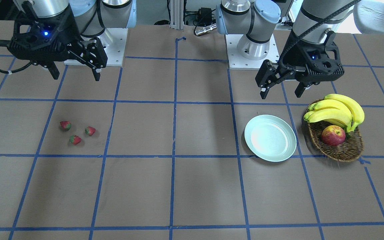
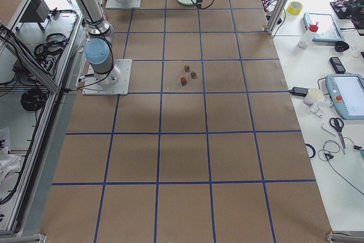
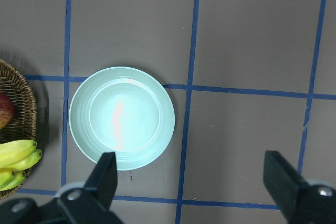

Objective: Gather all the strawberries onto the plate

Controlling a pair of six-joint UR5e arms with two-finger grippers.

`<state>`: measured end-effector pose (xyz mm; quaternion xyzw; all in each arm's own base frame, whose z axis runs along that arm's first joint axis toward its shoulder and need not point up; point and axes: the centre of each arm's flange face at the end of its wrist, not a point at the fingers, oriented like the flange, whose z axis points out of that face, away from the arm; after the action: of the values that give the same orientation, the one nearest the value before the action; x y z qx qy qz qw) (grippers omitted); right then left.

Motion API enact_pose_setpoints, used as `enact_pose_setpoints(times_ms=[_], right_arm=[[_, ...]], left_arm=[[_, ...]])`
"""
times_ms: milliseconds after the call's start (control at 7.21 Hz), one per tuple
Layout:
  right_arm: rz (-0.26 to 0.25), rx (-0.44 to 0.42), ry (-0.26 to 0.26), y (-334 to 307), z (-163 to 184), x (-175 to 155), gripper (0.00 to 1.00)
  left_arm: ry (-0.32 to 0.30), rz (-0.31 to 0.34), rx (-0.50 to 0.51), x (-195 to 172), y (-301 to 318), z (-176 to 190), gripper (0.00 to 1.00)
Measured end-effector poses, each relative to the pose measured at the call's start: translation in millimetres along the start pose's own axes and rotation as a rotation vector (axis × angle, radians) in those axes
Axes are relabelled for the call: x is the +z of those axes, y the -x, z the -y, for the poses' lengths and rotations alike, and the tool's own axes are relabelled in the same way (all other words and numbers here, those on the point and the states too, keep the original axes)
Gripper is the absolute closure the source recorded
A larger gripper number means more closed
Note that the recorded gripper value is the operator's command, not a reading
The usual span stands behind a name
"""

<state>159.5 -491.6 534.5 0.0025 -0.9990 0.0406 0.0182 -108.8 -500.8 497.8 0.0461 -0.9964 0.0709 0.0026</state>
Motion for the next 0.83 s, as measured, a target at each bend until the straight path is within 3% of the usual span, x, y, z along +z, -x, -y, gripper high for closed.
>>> enact_pose_setpoints(times_ms=[832], right_arm=[[0.003,0.0,0.009,0.6,-0.8,4.6,0.0]], left_arm=[[0.0,-0.002,0.002,0.2,-1.1,-0.2,0.0]])
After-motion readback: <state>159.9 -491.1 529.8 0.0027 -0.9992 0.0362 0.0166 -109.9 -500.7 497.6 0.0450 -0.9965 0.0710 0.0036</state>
